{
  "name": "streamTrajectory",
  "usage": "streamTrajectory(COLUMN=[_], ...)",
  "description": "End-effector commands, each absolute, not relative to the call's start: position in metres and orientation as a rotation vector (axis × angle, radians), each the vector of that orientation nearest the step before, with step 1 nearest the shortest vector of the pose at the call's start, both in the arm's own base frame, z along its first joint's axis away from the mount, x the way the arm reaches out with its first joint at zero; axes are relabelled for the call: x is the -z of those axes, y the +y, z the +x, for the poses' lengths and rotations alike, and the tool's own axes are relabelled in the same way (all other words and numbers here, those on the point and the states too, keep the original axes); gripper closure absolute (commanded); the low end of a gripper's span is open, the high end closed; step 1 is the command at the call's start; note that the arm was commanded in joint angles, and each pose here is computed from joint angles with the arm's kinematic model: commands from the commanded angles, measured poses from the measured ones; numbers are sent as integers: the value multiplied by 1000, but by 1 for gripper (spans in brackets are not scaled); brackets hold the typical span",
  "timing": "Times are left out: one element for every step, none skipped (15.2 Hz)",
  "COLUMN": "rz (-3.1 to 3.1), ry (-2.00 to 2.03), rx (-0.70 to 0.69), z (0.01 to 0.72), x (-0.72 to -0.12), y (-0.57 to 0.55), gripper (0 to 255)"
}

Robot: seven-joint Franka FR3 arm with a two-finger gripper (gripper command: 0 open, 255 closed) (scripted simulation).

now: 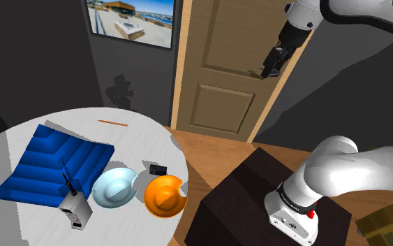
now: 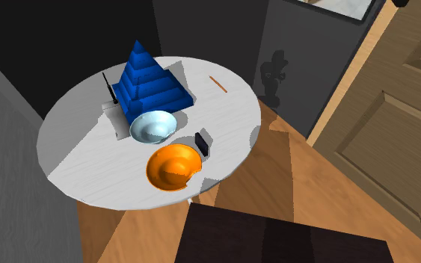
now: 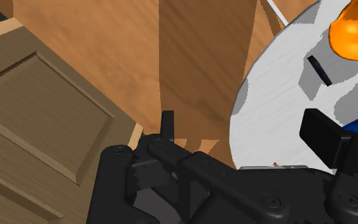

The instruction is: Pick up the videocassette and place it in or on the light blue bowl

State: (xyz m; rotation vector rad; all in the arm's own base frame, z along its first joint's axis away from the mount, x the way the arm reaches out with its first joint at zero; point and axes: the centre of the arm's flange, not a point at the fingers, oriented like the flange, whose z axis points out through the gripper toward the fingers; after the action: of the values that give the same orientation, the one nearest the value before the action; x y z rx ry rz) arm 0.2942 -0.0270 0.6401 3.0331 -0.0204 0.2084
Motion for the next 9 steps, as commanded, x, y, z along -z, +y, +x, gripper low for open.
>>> streamTrajectory(rz=[3033,3037,3041,3045,3049,3053,3057,3061,3064], ry=[-20,-8,5,18,31,44,57,70,83], rx=[-208,-200,-191,-182,-174,-165,-156,-147,-138], z=[294,301,308,315,322,329,335,341,348], x=[-640,-630,-619,-609,-599,-588,-578,-567,-557], y=[-27,-23,-18,-14,-9,-4,0,5,10], gripper=[0,0,0,0,0,0,0,0,0])
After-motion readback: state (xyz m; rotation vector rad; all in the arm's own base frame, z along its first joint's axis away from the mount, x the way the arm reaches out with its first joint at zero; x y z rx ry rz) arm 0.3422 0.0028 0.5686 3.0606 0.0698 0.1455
